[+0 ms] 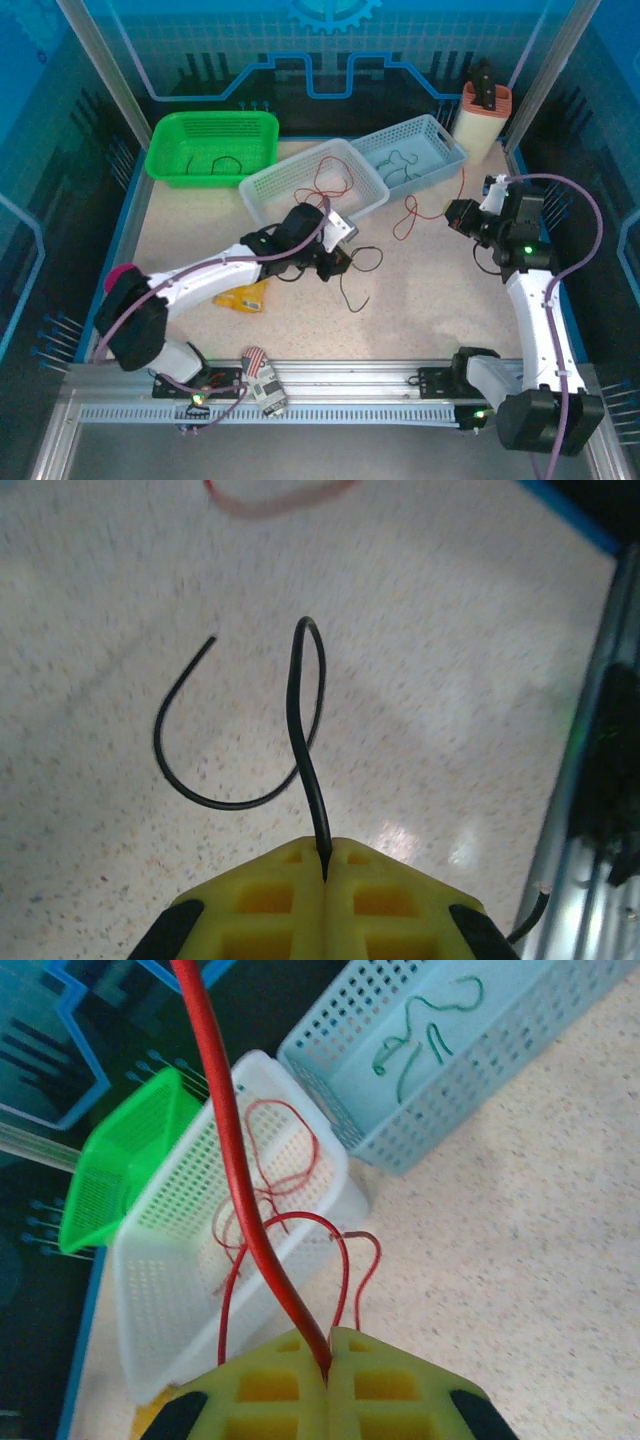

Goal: Untangle the cables

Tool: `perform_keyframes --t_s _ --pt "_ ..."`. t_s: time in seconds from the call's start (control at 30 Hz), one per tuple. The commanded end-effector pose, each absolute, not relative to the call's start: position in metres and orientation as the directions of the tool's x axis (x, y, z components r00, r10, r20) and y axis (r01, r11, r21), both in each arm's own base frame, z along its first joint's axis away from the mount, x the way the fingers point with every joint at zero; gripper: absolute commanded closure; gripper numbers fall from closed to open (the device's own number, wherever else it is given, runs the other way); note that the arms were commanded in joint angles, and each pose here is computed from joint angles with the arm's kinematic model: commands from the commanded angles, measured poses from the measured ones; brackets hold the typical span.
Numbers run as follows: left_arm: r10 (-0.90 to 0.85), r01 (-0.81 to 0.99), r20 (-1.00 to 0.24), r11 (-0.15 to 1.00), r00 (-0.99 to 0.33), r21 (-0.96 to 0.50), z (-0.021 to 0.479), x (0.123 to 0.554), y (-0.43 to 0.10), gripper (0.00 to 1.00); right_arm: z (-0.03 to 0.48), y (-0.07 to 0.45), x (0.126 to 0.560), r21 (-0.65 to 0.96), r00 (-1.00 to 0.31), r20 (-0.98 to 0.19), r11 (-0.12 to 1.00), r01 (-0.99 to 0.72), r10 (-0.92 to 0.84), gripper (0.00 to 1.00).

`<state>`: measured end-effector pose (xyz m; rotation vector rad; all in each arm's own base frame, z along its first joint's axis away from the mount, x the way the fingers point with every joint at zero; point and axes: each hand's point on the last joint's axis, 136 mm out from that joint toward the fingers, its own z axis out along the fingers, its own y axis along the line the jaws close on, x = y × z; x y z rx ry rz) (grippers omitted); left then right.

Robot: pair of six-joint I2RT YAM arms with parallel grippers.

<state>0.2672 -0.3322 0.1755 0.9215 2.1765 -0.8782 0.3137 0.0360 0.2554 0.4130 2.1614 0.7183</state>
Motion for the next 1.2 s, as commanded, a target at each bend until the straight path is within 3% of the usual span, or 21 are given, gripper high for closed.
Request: perform_keyframes --t_s 0.0,0.37,0.67,0.97,1.17 --pt "0.273 0.791 -0.799 0.495 -0.536 -0.361 0.218 0.271 -0.328 1.00 0.216 0.036 0.297 0.575 -0.703 -0.537 0.812 0.100 0.466 1.00" --pt "-0.026 0.732 -0.887 0.555 -0.461 -0.396 0.335 0.346 -0.265 1.00 0.141 0.047 0.281 0.579 -0.814 -0.361 0.794 0.187 0.456 1.00" --pt "-0.205 0.619 -0.922 0.691 -0.327 -0.373 0.398 0.408 -0.183 1.00 0.091 0.029 0.262 0.416 -0.862 -0.256 0.854 0.311 0.438 0.97" --pt "-0.295 0.472 -0.920 0.793 -0.259 -0.386 0.408 0.466 -0.097 1.00 0.084 0.028 0.264 0.411 -0.864 -0.221 0.846 0.339 0.453 0.96" --pt "-0.344 0.320 -0.898 0.848 -0.273 -0.422 0.380 0.508 -0.040 1.00 0.086 0.030 0.265 0.407 -0.869 -0.215 0.849 0.336 0.447 0.94"
